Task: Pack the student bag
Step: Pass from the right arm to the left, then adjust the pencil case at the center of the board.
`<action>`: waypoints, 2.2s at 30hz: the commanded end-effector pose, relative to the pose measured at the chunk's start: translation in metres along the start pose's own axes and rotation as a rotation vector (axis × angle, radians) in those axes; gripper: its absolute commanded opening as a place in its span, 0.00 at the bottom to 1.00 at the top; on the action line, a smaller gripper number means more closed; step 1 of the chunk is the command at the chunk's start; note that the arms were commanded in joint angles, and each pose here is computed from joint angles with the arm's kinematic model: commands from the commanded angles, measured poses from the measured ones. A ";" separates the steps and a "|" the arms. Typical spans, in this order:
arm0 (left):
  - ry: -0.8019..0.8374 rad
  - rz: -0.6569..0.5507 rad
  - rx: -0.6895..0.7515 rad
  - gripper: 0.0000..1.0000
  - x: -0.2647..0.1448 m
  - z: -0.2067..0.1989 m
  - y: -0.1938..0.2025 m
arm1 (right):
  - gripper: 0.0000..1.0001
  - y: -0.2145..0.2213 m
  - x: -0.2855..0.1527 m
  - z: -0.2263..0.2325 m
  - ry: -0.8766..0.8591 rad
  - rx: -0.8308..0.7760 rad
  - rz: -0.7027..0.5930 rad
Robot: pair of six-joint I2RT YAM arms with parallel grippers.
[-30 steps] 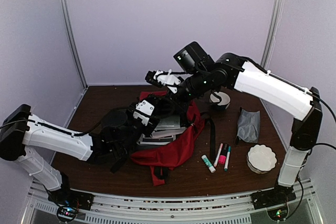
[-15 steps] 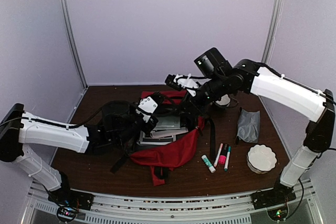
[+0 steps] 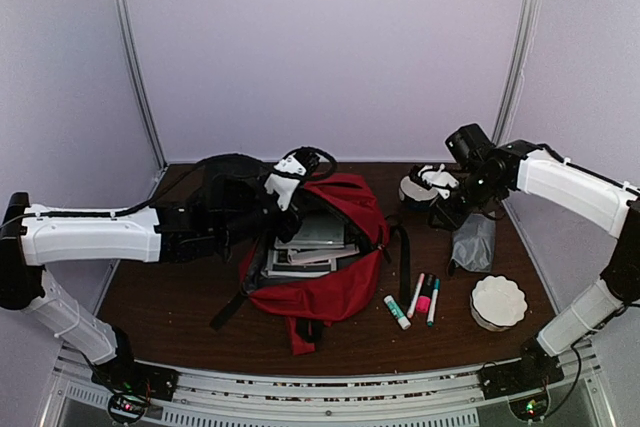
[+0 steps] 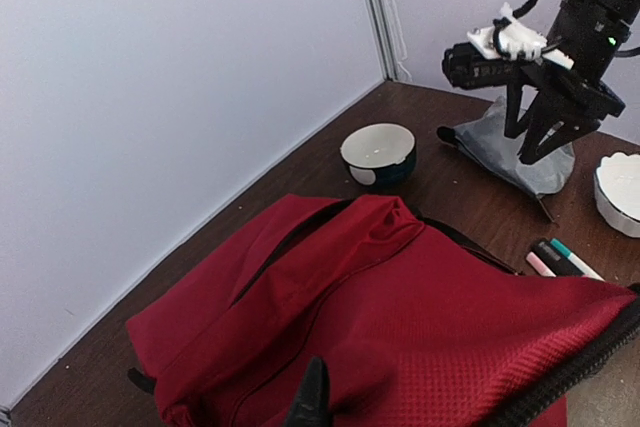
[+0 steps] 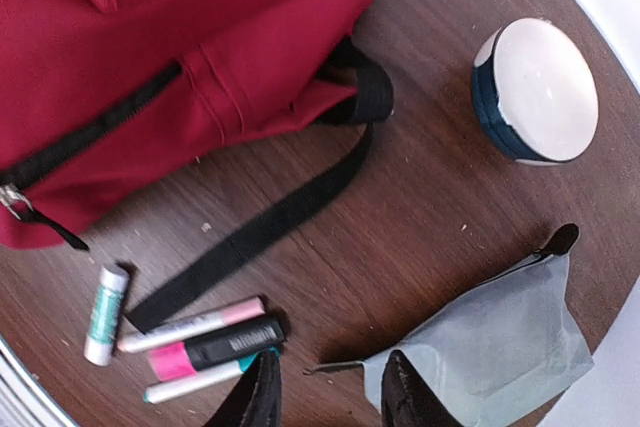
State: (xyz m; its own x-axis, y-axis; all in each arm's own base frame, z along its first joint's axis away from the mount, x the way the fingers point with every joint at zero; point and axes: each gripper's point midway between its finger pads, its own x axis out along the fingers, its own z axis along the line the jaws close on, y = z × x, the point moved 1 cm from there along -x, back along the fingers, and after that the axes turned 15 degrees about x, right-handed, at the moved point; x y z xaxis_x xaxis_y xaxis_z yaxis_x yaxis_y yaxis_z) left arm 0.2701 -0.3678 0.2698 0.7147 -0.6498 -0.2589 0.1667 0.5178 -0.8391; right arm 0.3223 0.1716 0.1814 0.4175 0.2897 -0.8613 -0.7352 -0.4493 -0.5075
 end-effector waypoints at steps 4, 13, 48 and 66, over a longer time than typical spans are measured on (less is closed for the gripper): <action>0.082 -0.039 -0.094 0.00 0.000 -0.013 -0.010 | 0.34 0.054 0.018 -0.021 0.110 -0.321 0.176; 0.040 -0.052 -0.178 0.00 -0.004 -0.009 -0.002 | 0.44 0.077 0.038 -0.023 0.020 -0.599 0.404; 0.041 -0.039 -0.259 0.00 -0.006 -0.011 0.007 | 0.00 0.077 0.111 -0.072 0.182 -0.786 0.618; 0.064 -0.041 -0.244 0.00 0.001 -0.018 0.007 | 0.00 0.017 -0.008 -0.097 0.301 -0.625 0.176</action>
State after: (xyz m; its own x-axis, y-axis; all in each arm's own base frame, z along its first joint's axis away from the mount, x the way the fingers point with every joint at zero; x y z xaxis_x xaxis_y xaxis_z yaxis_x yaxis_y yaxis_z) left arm 0.2605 -0.3659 0.2378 0.6744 -0.6691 -0.3121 -0.0247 0.4020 -0.9153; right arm 0.3739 0.0722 0.1734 0.4879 -0.1181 -0.8649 -0.4239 -0.8982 -0.1164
